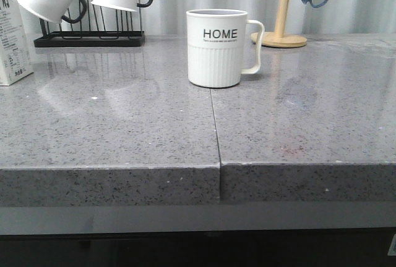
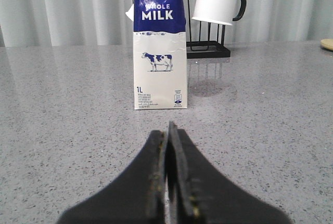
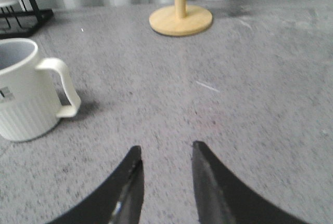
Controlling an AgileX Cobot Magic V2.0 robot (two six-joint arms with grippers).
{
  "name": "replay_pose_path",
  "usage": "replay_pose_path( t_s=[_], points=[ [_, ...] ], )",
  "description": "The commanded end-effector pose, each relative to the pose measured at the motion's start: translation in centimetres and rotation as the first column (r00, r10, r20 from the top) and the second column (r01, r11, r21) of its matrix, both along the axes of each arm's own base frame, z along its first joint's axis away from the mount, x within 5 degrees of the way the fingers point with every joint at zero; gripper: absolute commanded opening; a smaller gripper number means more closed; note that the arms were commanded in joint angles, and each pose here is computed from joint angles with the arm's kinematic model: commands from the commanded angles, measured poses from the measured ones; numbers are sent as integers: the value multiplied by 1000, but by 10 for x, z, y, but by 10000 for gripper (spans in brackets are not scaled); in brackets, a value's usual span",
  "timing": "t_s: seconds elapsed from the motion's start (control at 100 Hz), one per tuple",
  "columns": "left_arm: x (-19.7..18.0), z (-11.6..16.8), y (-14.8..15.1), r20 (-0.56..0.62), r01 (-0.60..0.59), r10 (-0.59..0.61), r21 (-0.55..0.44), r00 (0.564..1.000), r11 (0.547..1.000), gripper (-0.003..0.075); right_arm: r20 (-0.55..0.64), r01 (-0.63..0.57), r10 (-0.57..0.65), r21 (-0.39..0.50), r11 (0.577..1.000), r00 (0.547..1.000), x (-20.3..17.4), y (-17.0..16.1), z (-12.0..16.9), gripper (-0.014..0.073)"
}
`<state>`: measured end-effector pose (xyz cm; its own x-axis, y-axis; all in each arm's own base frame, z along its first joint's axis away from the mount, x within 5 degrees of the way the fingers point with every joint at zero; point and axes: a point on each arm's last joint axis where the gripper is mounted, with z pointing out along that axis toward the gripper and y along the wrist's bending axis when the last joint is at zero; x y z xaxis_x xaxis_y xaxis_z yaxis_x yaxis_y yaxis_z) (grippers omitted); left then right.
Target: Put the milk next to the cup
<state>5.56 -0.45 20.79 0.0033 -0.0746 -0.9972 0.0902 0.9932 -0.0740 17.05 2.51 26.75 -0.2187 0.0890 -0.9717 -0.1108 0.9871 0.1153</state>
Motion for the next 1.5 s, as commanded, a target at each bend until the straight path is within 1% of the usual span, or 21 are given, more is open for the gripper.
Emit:
replay_pose_path(
  t_s=[0.0,0.16,0.28,0.39,0.59,0.62,0.69,0.88,0.92,1.49],
  points=[
    [0,-9,-1,51,19,-19,-13,999,1000,-21,91,15,-14,-9,1000,996,-7,-5,15,257],
    [0,-9,-1,51,19,-19,-13,999,1000,-21,98,69,-69,2,998,993,-26,-16,16,257],
    [0,-9,-1,51,19,-19,-13,999,1000,-21,113,107,-105,-11,994,988,-40,-22,21,257],
    [0,-9,-1,51,19,-19,-13,999,1000,-20,145,112,-110,-7,994,983,-51,-23,26,257],
    [0,-9,-1,51,19,-19,-13,999,1000,-20,147,117,-115,-7,993,982,-64,-23,28,246],
    [0,-9,-1,51,19,-19,-13,999,1000,-20,147,117,-115,-7,993,982,-64,-23,28,229],
    [0,-9,-1,51,19,-19,-13,999,1000,-20,148,118,-115,-7,993,982,-64,-23,28,159],
    [0,-9,-1,51,19,-19,-13,999,1000,-21,148,118,-115,-7,993,982,-64,-23,28,-128],
    [0,-9,-1,51,19,-19,-13,999,1000,-21,150,118,-115,-7,993,982,-64,-23,28,-117],
    [0,-9,-1,51,19,-19,-13,999,1000,-20,150,118,-115,-7,993,982,-64,-23,28,-122]
  ],
)
